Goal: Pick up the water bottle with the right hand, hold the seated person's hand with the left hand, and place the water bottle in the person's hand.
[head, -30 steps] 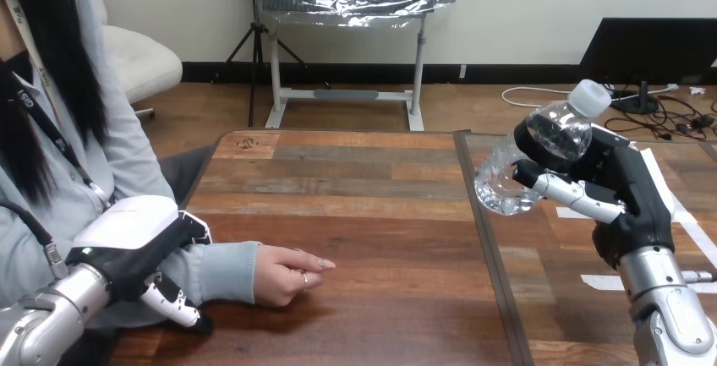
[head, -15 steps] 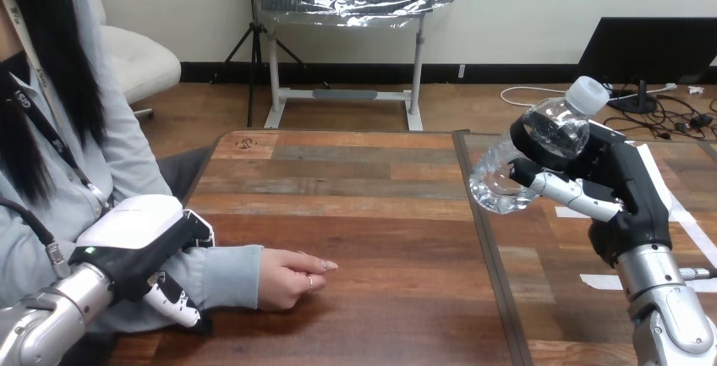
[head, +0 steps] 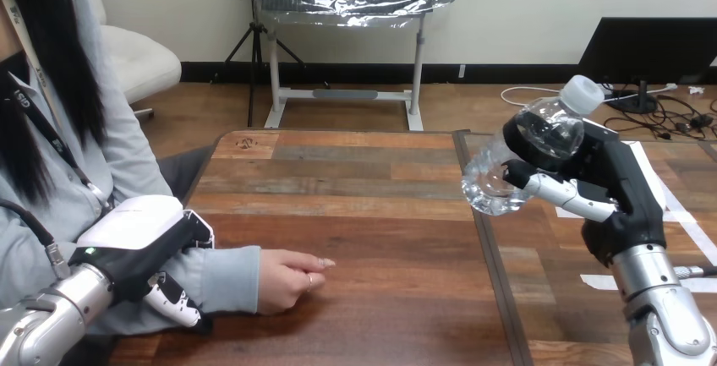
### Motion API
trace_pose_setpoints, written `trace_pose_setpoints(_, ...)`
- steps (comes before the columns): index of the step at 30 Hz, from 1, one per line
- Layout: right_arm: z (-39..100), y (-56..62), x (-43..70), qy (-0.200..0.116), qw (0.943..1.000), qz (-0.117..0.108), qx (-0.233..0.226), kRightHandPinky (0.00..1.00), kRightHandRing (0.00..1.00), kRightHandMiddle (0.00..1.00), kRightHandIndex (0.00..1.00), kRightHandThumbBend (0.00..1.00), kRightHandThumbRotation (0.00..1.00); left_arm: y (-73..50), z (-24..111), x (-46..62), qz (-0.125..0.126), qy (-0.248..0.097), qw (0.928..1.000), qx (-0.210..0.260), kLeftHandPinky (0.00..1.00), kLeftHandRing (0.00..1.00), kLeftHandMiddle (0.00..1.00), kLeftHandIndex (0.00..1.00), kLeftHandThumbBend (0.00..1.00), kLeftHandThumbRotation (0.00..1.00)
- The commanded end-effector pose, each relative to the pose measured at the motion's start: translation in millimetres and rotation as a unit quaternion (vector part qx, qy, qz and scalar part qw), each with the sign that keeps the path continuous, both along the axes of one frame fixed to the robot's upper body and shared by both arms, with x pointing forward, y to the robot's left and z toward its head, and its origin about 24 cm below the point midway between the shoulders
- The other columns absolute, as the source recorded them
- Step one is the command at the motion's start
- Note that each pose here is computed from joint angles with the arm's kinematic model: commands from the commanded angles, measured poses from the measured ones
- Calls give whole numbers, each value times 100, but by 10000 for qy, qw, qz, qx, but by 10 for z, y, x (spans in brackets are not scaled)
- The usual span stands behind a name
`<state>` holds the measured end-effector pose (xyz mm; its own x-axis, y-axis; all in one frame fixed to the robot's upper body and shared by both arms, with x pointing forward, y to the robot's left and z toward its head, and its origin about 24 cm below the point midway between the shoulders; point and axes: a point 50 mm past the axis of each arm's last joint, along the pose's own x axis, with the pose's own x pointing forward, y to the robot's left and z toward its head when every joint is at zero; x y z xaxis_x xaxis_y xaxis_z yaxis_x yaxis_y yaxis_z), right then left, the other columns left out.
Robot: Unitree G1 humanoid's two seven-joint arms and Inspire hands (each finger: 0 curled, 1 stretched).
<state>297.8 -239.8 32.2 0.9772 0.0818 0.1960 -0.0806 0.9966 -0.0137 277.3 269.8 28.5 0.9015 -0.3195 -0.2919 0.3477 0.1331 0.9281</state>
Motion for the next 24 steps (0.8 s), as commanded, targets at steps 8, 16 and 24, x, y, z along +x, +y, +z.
trace_pose_setpoints(8, 266, 125, 135, -614, 9980, 140, -20, 25, 30, 40, 45, 64, 0, -99, 115, 68, -218, -266, 9990, -276, 19, 24, 30, 28, 87, 0)
trace_pose_setpoints(16, 254, 176, 147, -566, 9981, 244, -63, 24, 30, 40, 45, 65, 0, -119, 146, 72, -280, -353, 9983, -381, 18, 24, 30, 28, 84, 0)
trace_pose_setpoints(24, 239, 236, 165, -533, 9978, 377, -129, 24, 30, 40, 45, 64, 0, -148, 181, 83, -324, -475, 9974, -440, 18, 23, 29, 28, 83, 0)
